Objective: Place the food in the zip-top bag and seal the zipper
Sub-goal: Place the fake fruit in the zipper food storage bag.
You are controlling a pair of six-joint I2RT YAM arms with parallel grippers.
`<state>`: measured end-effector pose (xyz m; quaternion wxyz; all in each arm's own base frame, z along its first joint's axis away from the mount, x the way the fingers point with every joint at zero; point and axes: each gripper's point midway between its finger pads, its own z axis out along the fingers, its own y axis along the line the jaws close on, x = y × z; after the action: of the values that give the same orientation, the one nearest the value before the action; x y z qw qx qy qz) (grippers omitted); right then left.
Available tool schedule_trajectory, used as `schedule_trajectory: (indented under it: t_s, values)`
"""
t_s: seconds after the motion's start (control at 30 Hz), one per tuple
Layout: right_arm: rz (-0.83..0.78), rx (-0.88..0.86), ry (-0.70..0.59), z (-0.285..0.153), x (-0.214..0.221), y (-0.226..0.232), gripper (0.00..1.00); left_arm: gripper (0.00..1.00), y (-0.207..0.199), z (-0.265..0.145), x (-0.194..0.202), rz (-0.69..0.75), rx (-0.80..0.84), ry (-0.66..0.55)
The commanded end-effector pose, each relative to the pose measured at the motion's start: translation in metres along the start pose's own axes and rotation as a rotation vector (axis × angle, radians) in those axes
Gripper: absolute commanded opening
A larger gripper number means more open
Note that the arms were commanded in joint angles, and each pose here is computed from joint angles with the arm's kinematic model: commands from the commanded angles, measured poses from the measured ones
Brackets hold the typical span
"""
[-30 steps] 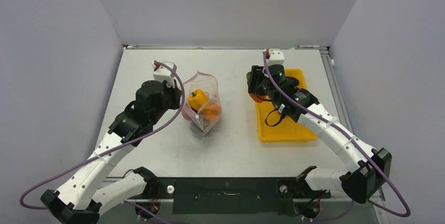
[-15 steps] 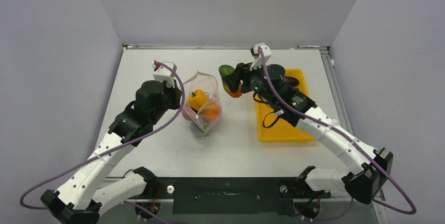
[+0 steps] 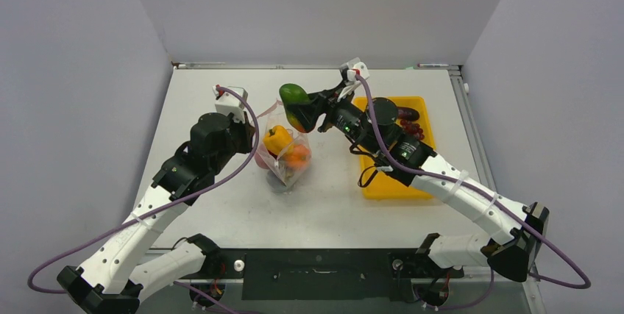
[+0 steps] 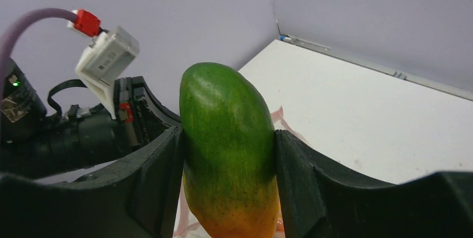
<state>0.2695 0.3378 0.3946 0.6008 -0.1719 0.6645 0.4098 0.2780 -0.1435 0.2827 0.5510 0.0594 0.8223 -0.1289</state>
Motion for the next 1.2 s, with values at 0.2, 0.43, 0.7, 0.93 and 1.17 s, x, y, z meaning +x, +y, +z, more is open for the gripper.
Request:
schedule_trajectory:
  t_s: [0.2,0.43,0.7,0.93,1.17]
  values:
    - [0.0,-0.08,-0.143,0.032,-0.029,0.026,0.17,0.0,-0.006,-0.007,-0.025,-0.012,0.032,-0.067]
    - [-0.01,-0.088,-0.122,0.045,-0.002,0.021,0.18,0.0,-0.007,-0.007,-0.025,-0.012,0.037,-0.065]
    - [-0.028,-0.088,-0.058,0.044,0.039,0.012,0.18,0.0,-0.007,-0.007,-0.024,-0.011,0.036,-0.064]
    - [-0.043,-0.107,-0.018,0.039,0.058,0.013,0.19,0.0,-0.006,-0.007,-0.025,-0.012,0.032,-0.065]
    - [-0.078,-0.121,0.036,0.03,0.076,0.013,0.26,0.0,-0.005,-0.007,-0.025,-0.01,0.027,-0.065]
